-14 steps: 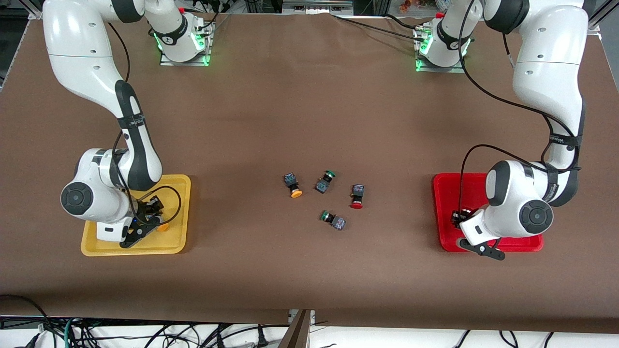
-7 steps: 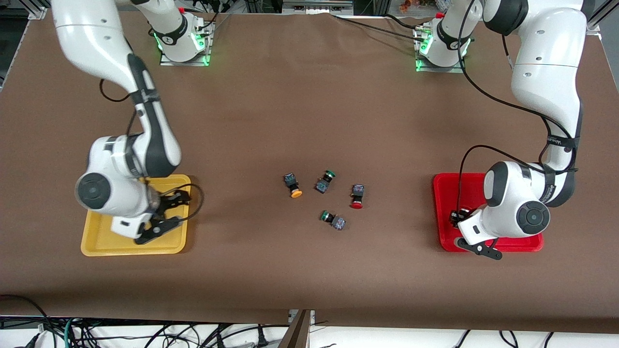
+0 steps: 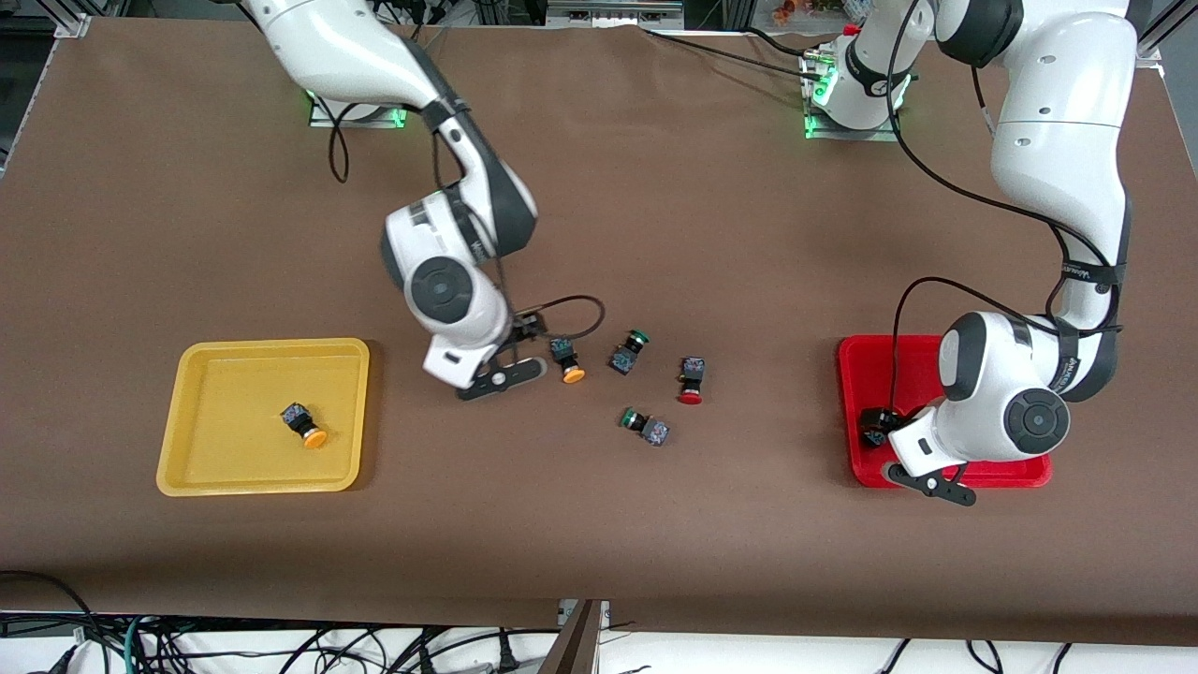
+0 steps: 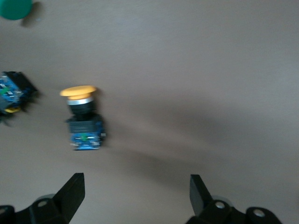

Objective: Place red and yellow buttons in trays

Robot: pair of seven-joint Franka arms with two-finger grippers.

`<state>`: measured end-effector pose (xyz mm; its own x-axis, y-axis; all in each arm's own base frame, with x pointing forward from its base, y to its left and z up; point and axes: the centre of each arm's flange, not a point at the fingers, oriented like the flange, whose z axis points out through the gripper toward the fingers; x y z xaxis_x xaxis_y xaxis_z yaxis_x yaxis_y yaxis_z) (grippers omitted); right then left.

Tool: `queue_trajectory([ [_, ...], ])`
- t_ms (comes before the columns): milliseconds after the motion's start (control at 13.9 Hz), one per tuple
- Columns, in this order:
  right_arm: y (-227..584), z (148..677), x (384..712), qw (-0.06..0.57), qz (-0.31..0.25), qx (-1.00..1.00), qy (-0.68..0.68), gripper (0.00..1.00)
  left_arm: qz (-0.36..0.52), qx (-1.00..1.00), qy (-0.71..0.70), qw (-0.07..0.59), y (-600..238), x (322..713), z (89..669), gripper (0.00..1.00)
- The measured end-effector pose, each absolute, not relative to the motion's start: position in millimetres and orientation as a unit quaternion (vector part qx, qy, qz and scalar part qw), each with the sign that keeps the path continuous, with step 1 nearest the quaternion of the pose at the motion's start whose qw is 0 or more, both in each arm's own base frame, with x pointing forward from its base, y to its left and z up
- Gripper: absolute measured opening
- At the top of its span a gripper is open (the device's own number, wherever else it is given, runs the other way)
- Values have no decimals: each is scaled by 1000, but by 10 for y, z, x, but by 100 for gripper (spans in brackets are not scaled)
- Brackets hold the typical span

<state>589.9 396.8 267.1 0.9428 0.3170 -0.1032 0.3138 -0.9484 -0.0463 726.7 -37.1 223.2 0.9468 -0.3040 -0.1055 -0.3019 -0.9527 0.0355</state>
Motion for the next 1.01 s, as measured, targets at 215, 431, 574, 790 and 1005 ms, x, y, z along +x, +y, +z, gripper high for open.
queue_trajectory([
  [215,4336,2402,5658,12,43,-987,-156,100,-59,991,-120,11,-462,7254,2333,100],
  [431,4429,2184,5586,14,29,-988,-150,100,-61,992,-111,13,-571,7240,2361,100],
  [574,4459,2076,5589,18,16,-988,-150,100,-63,992,-109,13,-586,7235,2358,100],
  [790,4479,1904,5599,21,2,-988,-151,100,-65,994,-86,13,-671,7221,2352,100],
  [1005,4550,1789,5564,25,-11,-988,-150,99,-66,997,-30,10,-1091,7170,2356,100],
])
